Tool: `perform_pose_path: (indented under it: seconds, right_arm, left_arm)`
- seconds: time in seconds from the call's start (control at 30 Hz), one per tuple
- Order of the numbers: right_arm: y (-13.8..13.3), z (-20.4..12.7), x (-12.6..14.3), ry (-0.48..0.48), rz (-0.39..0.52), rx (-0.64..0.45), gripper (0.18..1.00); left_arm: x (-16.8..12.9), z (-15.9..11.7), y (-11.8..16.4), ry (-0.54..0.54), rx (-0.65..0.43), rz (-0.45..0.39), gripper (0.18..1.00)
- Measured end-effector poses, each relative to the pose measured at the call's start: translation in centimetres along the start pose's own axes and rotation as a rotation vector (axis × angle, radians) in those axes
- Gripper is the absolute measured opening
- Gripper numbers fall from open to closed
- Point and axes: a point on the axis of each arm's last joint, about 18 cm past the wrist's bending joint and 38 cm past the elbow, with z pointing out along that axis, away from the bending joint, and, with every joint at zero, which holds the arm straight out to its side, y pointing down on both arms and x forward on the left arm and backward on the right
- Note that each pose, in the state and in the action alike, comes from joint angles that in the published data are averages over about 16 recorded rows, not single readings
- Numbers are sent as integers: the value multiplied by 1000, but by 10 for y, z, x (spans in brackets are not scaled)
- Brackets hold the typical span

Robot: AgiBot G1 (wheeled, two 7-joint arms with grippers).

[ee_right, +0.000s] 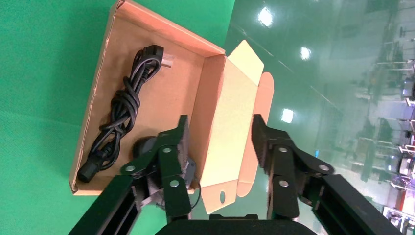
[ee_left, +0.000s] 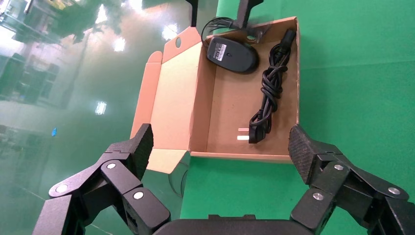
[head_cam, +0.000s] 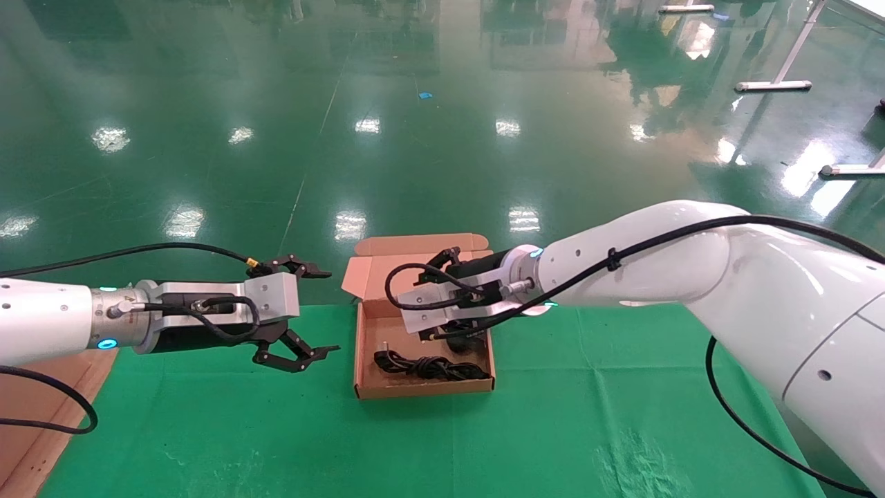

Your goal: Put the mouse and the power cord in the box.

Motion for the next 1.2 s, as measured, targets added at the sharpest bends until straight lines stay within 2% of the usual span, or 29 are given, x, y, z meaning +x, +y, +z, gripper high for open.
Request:
perform_pose_path:
  seconds: [0.2,0.4,0.67,0.83,1.2]
  right_arm:
    - [1,-1,-3,-3,17,12,533]
    - [2,-5,-16,-17,102,62,676]
    - [4,-19,-44,-44,304,187,846]
    - [6,-34,-60,-55,434,274,921]
    - [14,-80,-87,-61,671,458,993]
  left_arm:
    - [2,0,-2,2,18,-18,1001]
    - [9,-3,-9,8,69,-67,1001]
    - [23,-13,-24,25,179,-167,1001]
    - [31,-22,-34,39,249,-227,1001]
    - [46,-49,-55,79,392,-337,1001]
